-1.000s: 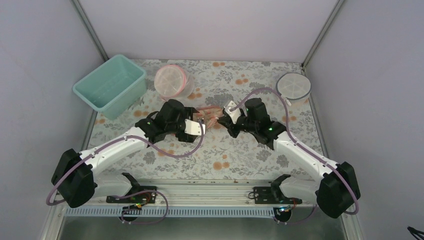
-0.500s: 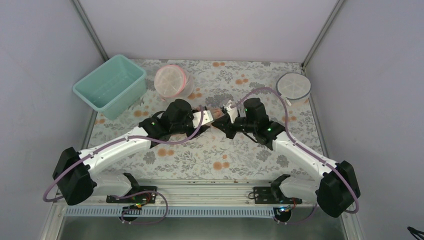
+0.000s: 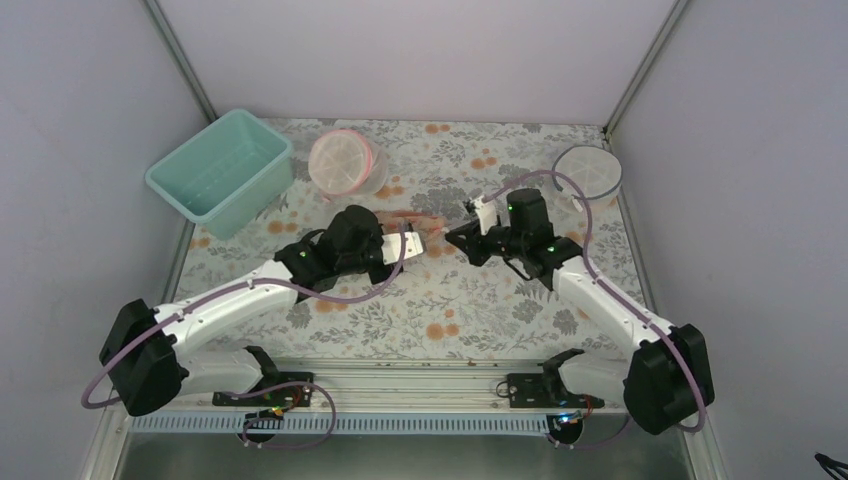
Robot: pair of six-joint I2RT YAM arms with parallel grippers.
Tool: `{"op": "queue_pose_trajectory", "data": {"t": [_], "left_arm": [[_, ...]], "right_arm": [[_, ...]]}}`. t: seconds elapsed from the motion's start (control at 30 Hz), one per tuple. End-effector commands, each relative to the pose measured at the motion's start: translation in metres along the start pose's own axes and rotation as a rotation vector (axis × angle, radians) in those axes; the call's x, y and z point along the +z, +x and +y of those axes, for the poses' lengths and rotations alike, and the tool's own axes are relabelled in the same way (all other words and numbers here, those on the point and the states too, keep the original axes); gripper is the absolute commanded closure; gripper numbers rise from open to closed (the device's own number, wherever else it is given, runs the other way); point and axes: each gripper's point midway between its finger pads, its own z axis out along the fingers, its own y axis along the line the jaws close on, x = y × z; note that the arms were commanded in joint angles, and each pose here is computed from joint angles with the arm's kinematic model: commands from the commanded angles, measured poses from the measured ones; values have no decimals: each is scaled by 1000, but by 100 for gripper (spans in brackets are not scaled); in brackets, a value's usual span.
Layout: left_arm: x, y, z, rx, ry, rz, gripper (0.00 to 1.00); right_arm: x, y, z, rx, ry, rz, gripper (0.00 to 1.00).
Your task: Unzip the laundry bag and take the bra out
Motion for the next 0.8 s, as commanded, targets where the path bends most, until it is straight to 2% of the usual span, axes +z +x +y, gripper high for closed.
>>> {"op": "queue_pose_trajectory", "data": {"t": [0.0, 0.13, 0.27, 0.47, 0.5, 0.57, 0.6, 0.7, 0.77], "left_arm": [[-8, 9, -7, 166, 16, 0, 98], [-16, -3, -10, 242, 40, -39, 98], [-22, -9, -9, 291, 39, -58, 98], [-30, 26, 26, 191, -53, -50, 98], [-30, 35, 28, 190, -64, -41, 93], [-31, 43, 20, 221, -40, -36, 57], [-32, 45, 11, 239, -2, -42, 47], [-36, 41, -1, 245, 59, -57, 28], [-40, 32, -5, 255, 83, -70, 22]], "right_arm": [[-10, 0, -40, 88, 106, -6, 96], [-16, 2, -68, 154, 165, -11, 96], [-30, -13, -80, 178, 179, -69, 96], [-34, -18, -72, 188, 136, -93, 96], [-30, -16, -68, 191, 131, -93, 96], [-19, -9, -50, 188, 89, -87, 96], [-13, -8, -38, 175, 62, -86, 96], [5, -7, -9, 148, 17, -73, 96], [13, -8, 7, 154, -14, -73, 96]]}}
